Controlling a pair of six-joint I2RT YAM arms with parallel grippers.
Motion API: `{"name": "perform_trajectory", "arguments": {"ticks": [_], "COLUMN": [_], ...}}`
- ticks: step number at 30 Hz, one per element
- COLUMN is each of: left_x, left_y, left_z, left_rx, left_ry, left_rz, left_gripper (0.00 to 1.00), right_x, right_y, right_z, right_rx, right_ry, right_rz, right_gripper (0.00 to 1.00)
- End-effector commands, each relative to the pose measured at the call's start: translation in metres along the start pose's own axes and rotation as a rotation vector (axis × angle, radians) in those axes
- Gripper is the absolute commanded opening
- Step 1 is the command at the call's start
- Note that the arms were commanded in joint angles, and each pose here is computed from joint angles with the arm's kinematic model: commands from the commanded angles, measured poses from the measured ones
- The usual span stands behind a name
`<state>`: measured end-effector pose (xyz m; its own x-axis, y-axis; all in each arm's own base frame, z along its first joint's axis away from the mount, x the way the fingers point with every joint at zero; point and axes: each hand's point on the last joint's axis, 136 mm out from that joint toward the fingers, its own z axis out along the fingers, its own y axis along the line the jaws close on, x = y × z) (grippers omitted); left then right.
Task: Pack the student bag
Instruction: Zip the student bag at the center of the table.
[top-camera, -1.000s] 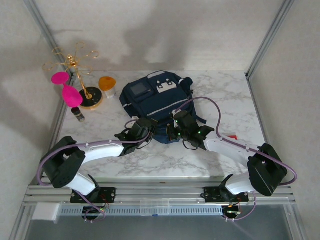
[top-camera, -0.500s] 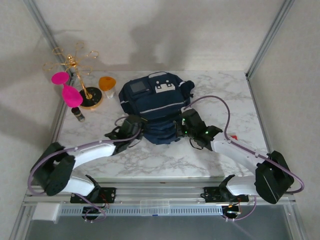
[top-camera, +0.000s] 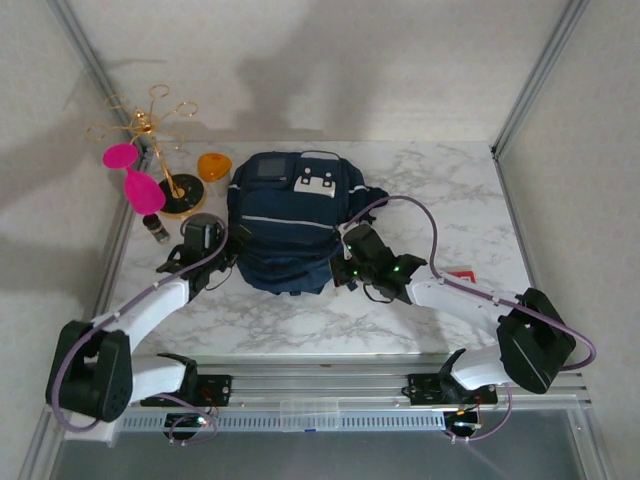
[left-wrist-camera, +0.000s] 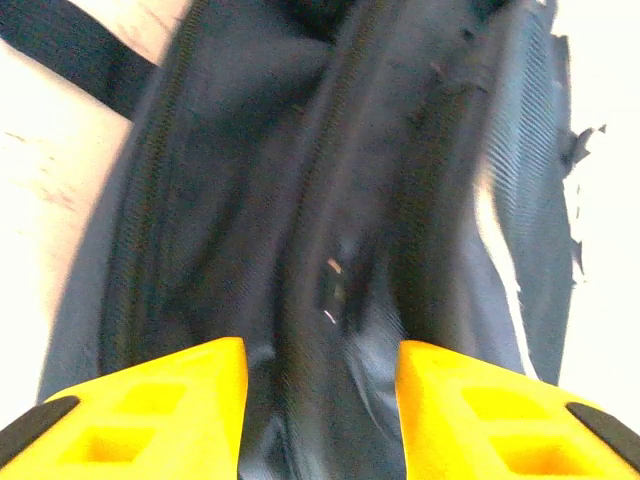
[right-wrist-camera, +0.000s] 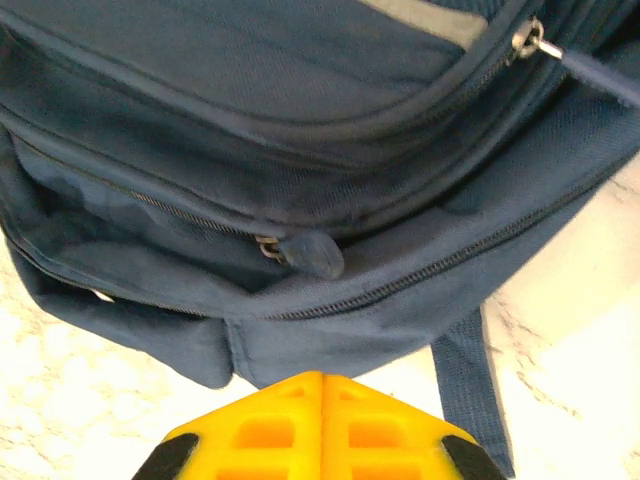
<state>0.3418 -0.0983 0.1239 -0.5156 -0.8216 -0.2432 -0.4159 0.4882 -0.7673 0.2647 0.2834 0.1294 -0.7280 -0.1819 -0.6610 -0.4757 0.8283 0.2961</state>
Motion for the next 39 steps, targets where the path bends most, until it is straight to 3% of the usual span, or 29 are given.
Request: {"name": "perform_trajectory", "arguments": {"ticks": [1,4,6,10,13,19,26,34,39], "left_x": [0.017,0.028,0.035,0.050,0.062,0.077,0.077,0.078,0.075], "left_y": [-0.005,-0.014,-0.021,-0.033,-0.041,-0.047,-0.044,-0.037,-0.024], "left_z": [-0.017,-0.024,-0.026,-0.023,-0.018,-0.004,0.002,0.005,0.005], "left_rx": [0.050,0.095,0.112,0.123,0.137,0.121,0.097,0.075,0.028], "left_ry": [0.022,0.026,0.022,0.043,0.051,0.077,0.071,0.068,0.043], "left_rz": [-0.054,-0.109,-0.127,-0.138,-0.158,-0.148,-0.136,-0.131,-0.107], "left_gripper": [0.47,0.50,0.52,0.51,0.51,0.51,0.51,0.51,0.48], "right_x": [-0.035,-0.042,-0.043,-0.048,-0.043,-0.046,-0.034,-0.017,-0.020], "right_y": [0.005,-0.001,0.001,0.009,0.009,0.004,0.009,0.000,0.017], "right_z": [-0.010,-0.008,-0.005,0.004,0.016,0.035,0.052,0.065,0.056], "right_rx": [-0.077,-0.053,-0.090,-0.215,-0.221,-0.194,-0.247,-0.203,-0.196], "right_ry": [-0.055,-0.029,-0.027,0.027,0.070,0.103,0.155,0.195,0.141], "right_rz": [0.055,0.017,-0.014,-0.025,-0.063,-0.111,-0.145,-0.197,-0.254], "right_gripper": [0.03,0.11,0.24,0.36,0.43,0.46,0.43,0.38,0.37]}}
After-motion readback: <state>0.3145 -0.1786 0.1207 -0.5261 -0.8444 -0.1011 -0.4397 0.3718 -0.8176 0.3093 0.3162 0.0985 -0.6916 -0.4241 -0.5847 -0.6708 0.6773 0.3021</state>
